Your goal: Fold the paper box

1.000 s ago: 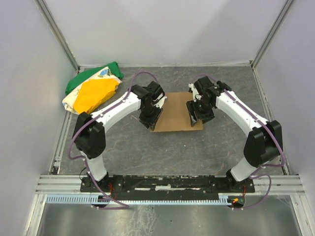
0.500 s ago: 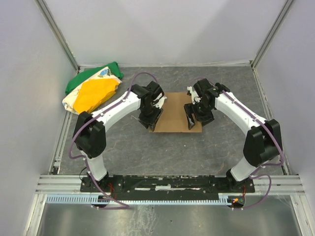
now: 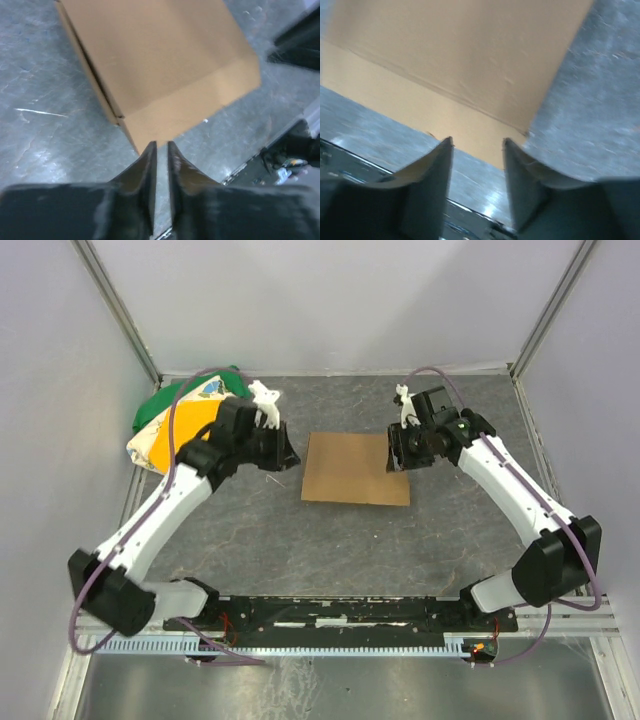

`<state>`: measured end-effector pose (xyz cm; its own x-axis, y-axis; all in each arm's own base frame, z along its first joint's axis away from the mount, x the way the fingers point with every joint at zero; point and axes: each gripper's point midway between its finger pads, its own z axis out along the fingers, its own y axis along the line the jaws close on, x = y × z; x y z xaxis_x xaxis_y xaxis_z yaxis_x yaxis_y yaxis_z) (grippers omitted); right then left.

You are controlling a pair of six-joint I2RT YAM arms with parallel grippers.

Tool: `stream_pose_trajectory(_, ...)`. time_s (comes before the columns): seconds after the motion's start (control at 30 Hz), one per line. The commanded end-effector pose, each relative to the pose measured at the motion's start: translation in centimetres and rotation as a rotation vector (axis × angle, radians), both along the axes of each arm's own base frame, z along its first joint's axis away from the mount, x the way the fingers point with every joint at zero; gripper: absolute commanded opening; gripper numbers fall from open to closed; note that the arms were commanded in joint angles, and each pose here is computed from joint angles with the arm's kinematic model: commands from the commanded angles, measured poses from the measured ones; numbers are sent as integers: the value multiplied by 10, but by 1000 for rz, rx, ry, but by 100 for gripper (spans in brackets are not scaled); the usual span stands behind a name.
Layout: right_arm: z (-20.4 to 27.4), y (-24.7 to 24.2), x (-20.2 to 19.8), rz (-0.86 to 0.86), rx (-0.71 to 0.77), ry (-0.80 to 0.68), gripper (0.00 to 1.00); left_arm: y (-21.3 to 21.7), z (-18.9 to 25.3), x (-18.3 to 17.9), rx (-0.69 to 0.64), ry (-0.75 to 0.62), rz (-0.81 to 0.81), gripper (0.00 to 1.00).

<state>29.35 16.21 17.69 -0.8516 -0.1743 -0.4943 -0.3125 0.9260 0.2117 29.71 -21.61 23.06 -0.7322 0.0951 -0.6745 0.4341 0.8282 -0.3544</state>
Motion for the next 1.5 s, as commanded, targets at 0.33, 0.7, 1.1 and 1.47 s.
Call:
stream_pose_trajectory(0.33,-26,76,46,45,310,-24,2,-14,-47,-83,-511,24,26,34)
stream_pose_trajectory(0.7,0,35,12,-59,284,-260,50,48,-30,-70,-488,-277,320,69)
stream_pose_trajectory(1.1,13,-17,-42,-521,585,-369,89,11,-22,-54,-614,-152,258,84)
stream_pose_trajectory(1.47,-14,-16,-59,-762,687,-123,76,2,-35,-53,-831,63,390,87)
